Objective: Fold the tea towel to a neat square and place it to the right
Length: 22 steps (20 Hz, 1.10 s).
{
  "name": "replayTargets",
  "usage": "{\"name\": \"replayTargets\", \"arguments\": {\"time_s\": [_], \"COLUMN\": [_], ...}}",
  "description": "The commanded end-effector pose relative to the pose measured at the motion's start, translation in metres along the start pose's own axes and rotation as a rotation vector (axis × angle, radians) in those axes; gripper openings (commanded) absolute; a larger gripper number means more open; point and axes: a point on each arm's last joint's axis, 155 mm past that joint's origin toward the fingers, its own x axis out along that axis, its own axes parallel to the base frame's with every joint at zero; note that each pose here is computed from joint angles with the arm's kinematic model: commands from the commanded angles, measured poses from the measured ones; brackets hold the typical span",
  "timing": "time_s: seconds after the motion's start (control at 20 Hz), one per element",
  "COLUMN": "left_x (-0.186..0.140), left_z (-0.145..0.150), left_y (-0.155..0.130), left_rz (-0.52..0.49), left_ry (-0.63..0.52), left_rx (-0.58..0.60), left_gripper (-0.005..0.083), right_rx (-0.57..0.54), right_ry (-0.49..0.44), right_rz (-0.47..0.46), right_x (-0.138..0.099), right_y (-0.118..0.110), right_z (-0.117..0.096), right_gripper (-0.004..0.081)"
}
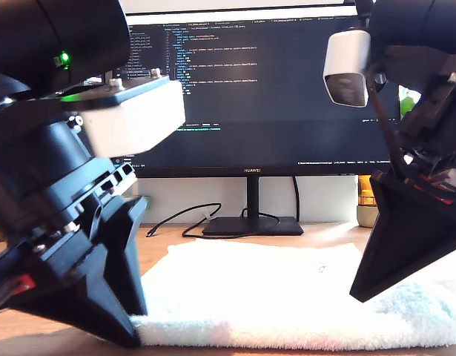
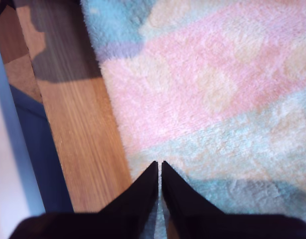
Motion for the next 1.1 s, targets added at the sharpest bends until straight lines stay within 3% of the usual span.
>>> {"name": "replayTargets", "arguments": {"time_s": [0.0, 0.2, 0.4, 0.75, 1.05], "left_x": [0.01, 0.009, 0.002, -0.025, -0.05], "left_z": [-0.019, -0.02, -0.015, 0.026, 0.058], "left_y": [-0.02, -0.017, -0.009, 0.002, 0.03], "left_rz": [-0.057, -0.048, -0.057, -0.168, -0.163], "left_ry": [0.058, 0.068, 0.092, 0.024, -0.046], "left_rx": [0.0, -0.001, -0.02, -0.069, -0.086], "left_gripper": [-0.0024, -0.0024, -0.0024, -0.0024, -0.0024], "right_rx": [0.008, -0.003, -0.058, -0.167, -0.2], "right_ry": [0.006, -0.01, -0.036, -0.008, 0.047], "right_rz": [0.009, 0.007, 0.048, 0.048, 0.007], "right_x": [0.003, 0.001, 0.0, -0.005, -0.006], "right_y": [0.003, 0.002, 0.019, 0.032, 0.029], "right_z": [-0.004, 0.004, 0.019, 0.031, 0.023], "right_gripper": [-0.0012, 0.0002, 0.0184, 0.0328, 0.0343]}}
